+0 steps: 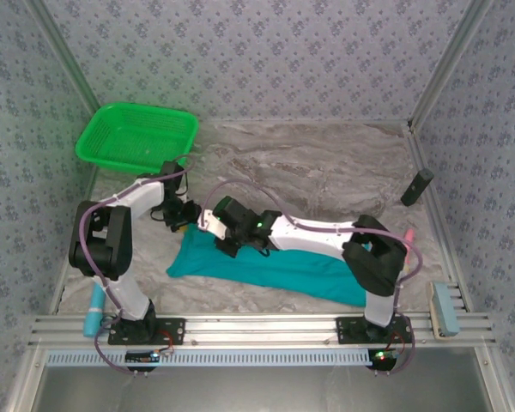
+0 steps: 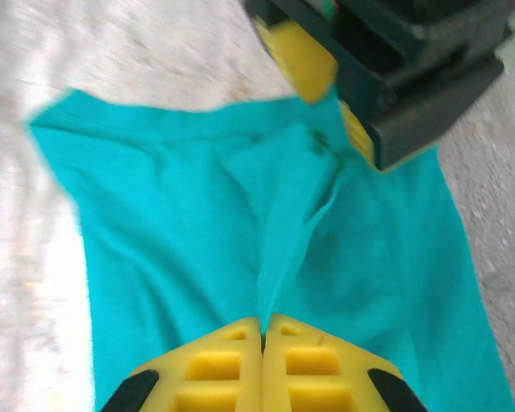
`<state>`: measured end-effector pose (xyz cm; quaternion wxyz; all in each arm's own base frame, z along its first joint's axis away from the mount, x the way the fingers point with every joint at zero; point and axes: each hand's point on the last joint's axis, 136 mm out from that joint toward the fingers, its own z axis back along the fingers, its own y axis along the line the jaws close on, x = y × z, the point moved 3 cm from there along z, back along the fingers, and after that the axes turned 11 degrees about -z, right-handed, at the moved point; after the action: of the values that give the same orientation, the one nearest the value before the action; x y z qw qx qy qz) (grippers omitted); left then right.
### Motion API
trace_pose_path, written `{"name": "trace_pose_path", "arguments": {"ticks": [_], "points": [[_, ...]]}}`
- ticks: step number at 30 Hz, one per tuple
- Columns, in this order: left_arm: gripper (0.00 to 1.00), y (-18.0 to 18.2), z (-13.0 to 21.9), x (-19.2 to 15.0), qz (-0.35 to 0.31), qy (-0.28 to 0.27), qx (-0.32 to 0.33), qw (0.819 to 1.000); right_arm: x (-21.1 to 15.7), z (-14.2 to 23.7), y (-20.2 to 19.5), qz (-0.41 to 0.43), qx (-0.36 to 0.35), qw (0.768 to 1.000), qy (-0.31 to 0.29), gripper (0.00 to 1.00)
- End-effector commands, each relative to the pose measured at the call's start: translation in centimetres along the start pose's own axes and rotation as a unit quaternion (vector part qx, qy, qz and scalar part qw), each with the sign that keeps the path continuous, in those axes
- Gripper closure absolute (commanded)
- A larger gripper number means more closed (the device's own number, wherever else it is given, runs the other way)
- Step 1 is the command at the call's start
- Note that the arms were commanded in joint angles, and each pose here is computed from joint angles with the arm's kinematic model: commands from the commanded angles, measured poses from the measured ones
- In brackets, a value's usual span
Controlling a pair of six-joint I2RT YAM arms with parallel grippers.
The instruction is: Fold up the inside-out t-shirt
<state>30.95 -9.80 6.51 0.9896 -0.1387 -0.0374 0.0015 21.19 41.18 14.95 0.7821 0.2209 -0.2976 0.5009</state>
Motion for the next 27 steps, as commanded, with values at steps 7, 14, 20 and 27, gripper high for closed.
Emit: {"name": "trace_pose_path", "arguments": {"ticks": [7,14,20,27], "points": [[0.47,-0.2,2.5,0.0,-0.006,-0.012,-0.006,1.000,-6.4,-0.2,5.8,0.026,0.132,0.984,0.113,0.64],[0.47,-1.0,3.1,-2.1,-0.031,0.005,0.024,0.999,-4.6,2.8,1.7,-0.038,0.064,0.996,0.056,0.55],[0.48,-1.2,2.9,-1.3,-0.044,-0.008,0.071,0.996,-8.7,8.1,-11.4,-0.331,-0.233,0.914,0.015,0.53],[0.48,-2.2,1.2,0.9,-0.052,-0.016,0.104,0.993,-21.3,14.0,-16.0,-0.578,-0.334,0.744,0.029,0.55]]}}
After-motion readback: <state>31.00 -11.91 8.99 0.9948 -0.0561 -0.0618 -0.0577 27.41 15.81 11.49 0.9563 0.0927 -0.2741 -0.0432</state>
